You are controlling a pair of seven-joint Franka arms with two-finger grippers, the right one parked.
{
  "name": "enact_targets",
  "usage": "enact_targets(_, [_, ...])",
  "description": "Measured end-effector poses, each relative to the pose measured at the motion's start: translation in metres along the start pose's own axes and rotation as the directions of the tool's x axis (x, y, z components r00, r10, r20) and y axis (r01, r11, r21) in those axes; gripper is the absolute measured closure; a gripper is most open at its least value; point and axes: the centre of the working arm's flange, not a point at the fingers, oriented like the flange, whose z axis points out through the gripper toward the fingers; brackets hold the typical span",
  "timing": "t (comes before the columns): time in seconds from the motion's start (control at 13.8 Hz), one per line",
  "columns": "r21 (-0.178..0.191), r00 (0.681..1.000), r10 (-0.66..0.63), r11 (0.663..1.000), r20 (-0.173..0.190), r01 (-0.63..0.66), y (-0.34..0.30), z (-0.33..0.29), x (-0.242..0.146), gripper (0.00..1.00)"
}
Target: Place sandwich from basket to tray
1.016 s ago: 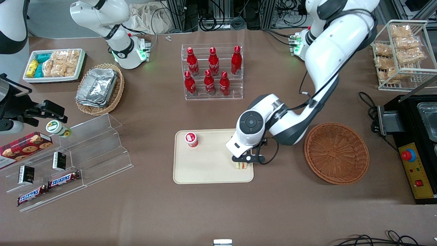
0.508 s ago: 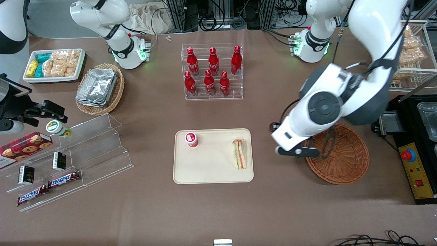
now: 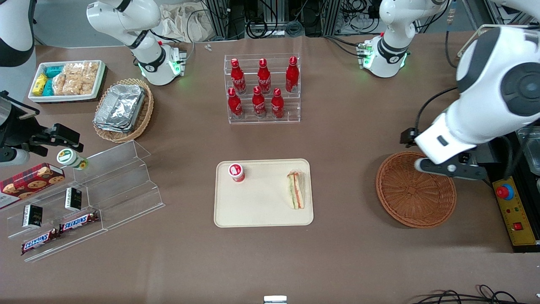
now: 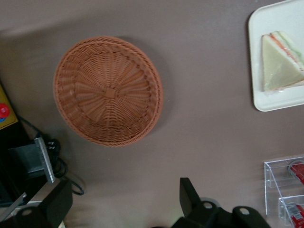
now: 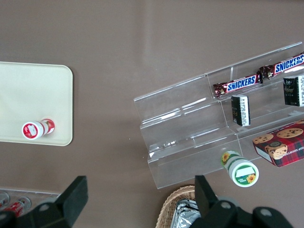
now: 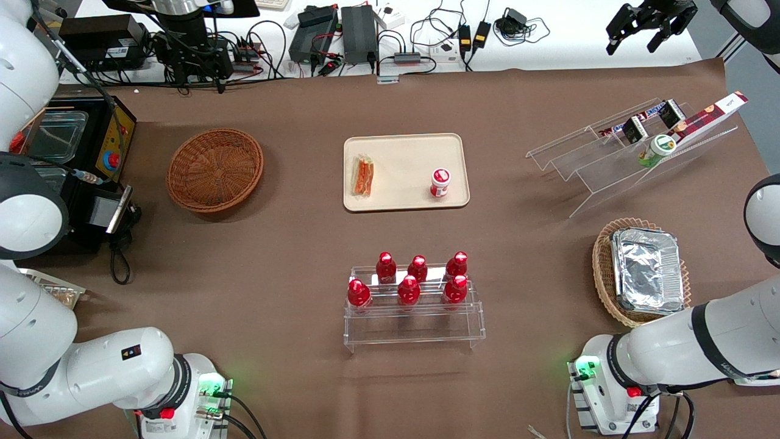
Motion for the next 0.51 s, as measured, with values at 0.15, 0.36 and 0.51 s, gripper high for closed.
enact_targets(0.15, [0.000,1.000,-0.027,1.000,0.004,0.027,-0.016,0.001,-0.001,0.00])
enact_targets(0.36, [-0.030,0.996,-0.083,0.996,0.009,0.084,-0.049,0.001,-0.004,0.00])
enact_targets(0.51, [-0.075,0.992,-0.129,0.989,0.015,0.130,-0.080,0.002,-0.008,0.00])
